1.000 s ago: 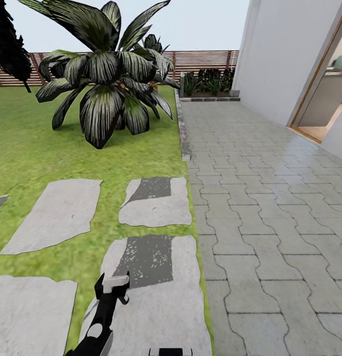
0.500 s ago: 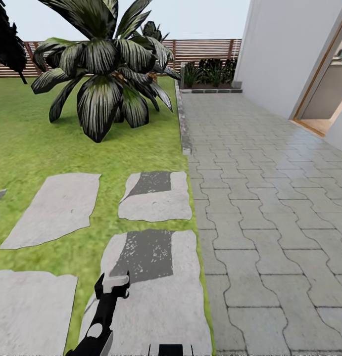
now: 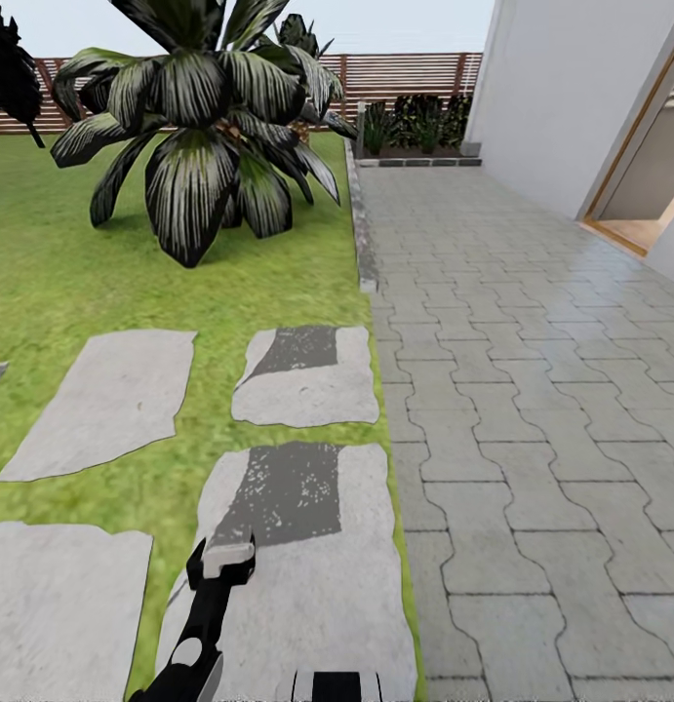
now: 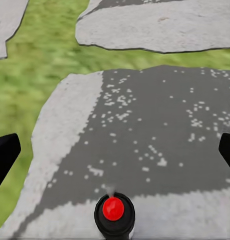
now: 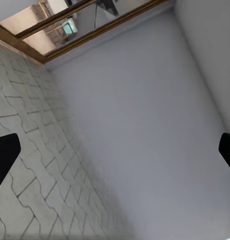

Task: In the garden, pick up the pesticide atomizer on the floor and spray pesticide onto both trees until each tree trunk is fully covered.

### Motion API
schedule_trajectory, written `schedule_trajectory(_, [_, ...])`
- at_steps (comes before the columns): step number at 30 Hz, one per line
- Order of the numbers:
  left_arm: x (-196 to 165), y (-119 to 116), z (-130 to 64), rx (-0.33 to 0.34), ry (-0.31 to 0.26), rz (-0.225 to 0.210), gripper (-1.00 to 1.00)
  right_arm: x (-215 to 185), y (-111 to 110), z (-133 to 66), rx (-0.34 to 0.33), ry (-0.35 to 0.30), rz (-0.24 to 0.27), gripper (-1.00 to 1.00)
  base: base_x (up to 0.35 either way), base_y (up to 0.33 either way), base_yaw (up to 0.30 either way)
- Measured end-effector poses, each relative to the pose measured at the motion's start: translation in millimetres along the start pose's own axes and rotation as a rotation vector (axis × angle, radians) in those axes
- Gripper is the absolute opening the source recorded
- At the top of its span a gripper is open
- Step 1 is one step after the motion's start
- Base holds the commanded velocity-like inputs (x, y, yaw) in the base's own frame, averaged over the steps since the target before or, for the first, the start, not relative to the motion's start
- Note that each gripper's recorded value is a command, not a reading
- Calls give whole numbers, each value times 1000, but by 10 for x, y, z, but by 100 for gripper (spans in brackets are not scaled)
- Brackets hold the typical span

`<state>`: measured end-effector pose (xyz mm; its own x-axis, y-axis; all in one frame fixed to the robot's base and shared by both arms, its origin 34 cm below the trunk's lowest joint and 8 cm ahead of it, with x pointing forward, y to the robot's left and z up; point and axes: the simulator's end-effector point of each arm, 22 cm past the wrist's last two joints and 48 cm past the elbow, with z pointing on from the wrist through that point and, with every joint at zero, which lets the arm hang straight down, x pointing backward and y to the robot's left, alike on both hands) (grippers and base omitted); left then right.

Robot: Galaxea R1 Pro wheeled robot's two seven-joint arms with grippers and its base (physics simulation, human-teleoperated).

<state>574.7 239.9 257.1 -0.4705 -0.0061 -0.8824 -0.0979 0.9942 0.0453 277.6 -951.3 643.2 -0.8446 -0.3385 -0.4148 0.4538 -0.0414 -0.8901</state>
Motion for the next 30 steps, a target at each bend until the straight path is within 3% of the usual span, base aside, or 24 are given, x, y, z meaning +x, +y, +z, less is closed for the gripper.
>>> schedule_trajectory(19, [211, 4, 7, -2, 37, 3, 100, -9, 96, -1, -12, -2, -35, 100, 0, 0, 0])
schedule_trajectory(23, [269, 57, 7, -27, 50, -41, 100, -10, 117, -1, -15, -2, -42, 100, 0, 0, 0])
schedule_trajectory(25, [286, 123, 11, -58, 55, -92, 100, -11, 128, -2, -17, -2, -46, 100, 0, 0, 0])
schedule_trajectory(30, [294, 164, 14, -78, 54, -127, 100, -11, 138, -2, -18, -2, -50, 100, 0, 0, 0])
